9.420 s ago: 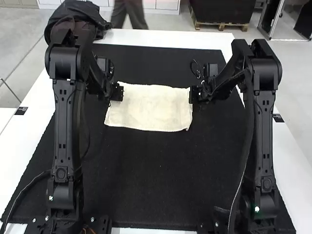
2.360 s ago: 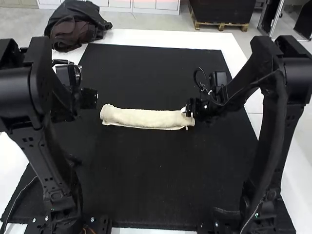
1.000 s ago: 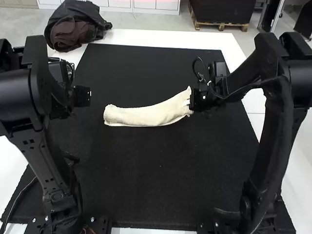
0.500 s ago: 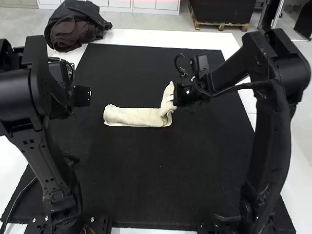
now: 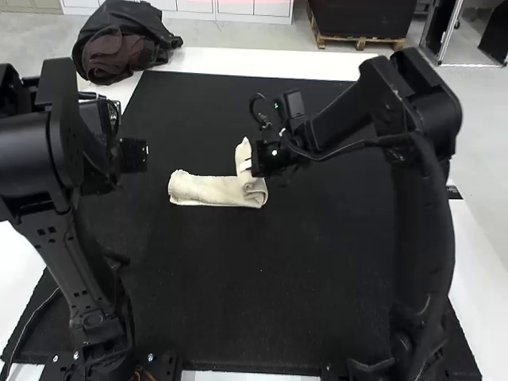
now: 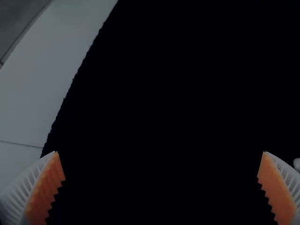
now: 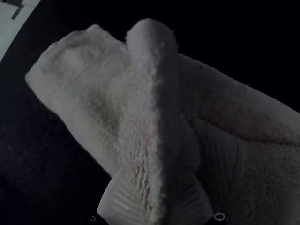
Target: Fold the towel.
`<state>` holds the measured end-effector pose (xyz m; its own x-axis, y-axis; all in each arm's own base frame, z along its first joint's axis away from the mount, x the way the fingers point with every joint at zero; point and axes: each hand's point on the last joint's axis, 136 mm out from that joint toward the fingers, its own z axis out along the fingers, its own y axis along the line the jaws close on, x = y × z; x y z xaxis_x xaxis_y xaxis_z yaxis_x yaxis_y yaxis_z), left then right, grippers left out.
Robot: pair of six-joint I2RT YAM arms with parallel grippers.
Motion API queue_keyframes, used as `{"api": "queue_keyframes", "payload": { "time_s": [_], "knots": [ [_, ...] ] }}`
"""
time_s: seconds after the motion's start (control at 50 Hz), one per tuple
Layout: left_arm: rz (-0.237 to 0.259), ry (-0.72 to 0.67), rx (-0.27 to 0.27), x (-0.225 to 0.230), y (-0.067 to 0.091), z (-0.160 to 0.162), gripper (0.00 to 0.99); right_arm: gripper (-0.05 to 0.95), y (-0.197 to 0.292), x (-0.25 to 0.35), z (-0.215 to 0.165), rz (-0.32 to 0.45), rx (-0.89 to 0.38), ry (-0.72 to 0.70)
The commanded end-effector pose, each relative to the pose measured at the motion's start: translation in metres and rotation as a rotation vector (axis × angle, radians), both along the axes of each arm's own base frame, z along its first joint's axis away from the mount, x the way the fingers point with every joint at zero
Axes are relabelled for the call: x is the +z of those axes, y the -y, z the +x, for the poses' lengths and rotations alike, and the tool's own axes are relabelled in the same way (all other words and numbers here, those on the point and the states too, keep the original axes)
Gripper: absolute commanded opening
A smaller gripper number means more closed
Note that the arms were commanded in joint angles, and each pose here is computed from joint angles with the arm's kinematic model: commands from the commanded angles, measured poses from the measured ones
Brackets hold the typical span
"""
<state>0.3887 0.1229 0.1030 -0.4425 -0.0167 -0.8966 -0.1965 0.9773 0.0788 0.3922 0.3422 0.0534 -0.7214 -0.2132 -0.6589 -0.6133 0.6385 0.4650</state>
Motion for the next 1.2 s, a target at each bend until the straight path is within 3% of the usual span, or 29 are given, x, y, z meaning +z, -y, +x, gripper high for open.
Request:
{"api": "queue_keyframes", "payload": {
  "time_s": [0.0,0.18,0.58,1.18],
  "knots": [
    [-0.013,0.01,0.017,0.001,-0.002,-0.005,0.97,-0.02,-0.024,0.013,0.0,0.033,0.027,0.011],
    [-0.02,0.012,0.022,0.0,-0.002,-0.006,0.97,-0.02,-0.052,0.016,-0.005,0.051,0.064,0.013],
    [-0.015,-0.007,0.067,-0.006,-0.02,-0.017,0.97,-0.02,-0.094,0.012,-0.012,0.063,0.125,0.017],
    [-0.02,-0.025,0.066,-0.012,-0.019,-0.022,0.97,-0.02,-0.134,0.011,-0.012,0.087,0.174,0.035]
  ]
}}
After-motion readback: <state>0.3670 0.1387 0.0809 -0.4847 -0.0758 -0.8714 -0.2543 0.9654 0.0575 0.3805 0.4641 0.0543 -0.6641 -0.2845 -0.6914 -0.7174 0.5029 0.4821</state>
